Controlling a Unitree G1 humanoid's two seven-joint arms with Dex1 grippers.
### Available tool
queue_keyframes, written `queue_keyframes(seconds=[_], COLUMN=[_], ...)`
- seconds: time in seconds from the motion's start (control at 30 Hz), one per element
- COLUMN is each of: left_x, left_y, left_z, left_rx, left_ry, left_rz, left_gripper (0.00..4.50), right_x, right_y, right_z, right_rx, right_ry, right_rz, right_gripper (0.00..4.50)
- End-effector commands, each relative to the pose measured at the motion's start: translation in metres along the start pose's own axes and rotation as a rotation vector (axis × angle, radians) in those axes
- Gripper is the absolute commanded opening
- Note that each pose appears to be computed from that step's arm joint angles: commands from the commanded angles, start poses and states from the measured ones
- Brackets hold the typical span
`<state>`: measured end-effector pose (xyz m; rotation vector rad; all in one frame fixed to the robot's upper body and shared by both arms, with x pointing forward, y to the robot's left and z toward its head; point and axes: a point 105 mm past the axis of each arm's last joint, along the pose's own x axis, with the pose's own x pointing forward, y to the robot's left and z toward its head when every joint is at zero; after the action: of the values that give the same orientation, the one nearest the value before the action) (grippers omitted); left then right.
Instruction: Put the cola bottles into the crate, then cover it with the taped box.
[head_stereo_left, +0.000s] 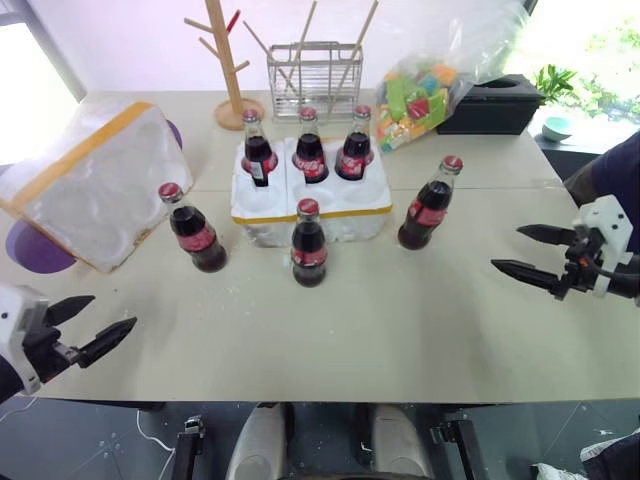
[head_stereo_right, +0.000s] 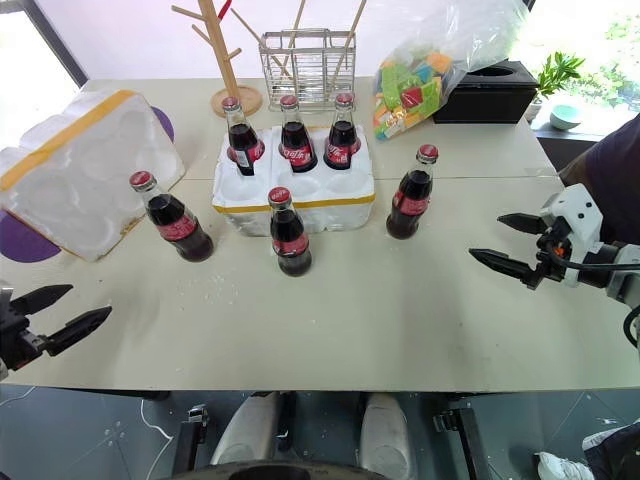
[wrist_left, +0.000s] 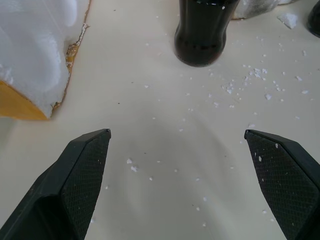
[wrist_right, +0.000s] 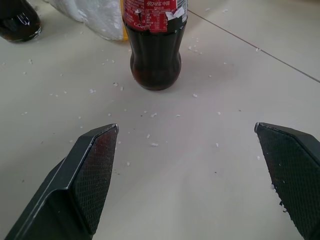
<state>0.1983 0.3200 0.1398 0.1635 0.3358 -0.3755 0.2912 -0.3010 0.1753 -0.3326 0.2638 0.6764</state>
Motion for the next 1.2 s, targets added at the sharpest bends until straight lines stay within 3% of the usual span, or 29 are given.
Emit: queue_keyframes(seconds=[0.03, 0.23, 0.37, 0.53, 0.87, 1.2], left_x=[0.001, 0.004, 0.011, 0.034, 0.091, 0.143], left_y=[0.003, 0.007, 0.006, 0.003, 0.001, -0.013], left_z=[0.001, 0.003, 0.018, 0.038, 0.086, 0.09], left_rx=[0.039, 0.011, 0.009, 0.017, 0.112, 0.162], left_ry=[0.014, -0.013, -0.087, -0.171, -0.244, -0.221], left_rz=[0.004, 0.016, -0.018, -0.048, -0.227, -0.383], left_gripper=[4.48, 4.48, 4.48, 4.48, 4.48, 4.48], right_x=[-0.007, -0.007, -0.012, -0.027, -0.049, -0.045], right_y=[-0.003, -0.007, -0.001, 0.03, 0.122, 0.155], right_z=[0.017, 0.019, 0.024, 0.055, 0.14, 0.161], right_rx=[-0.043, -0.046, -0.01, -0.08, -0.071, -0.054], right_ry=[-0.057, -0.069, -0.063, -0.032, -0.216, -0.279], right_rz=[-0.03, -0.072, -0.02, 0.128, 0.502, 0.6], right_gripper=[4.5, 4.5, 4.5, 4.5, 4.5, 4.5])
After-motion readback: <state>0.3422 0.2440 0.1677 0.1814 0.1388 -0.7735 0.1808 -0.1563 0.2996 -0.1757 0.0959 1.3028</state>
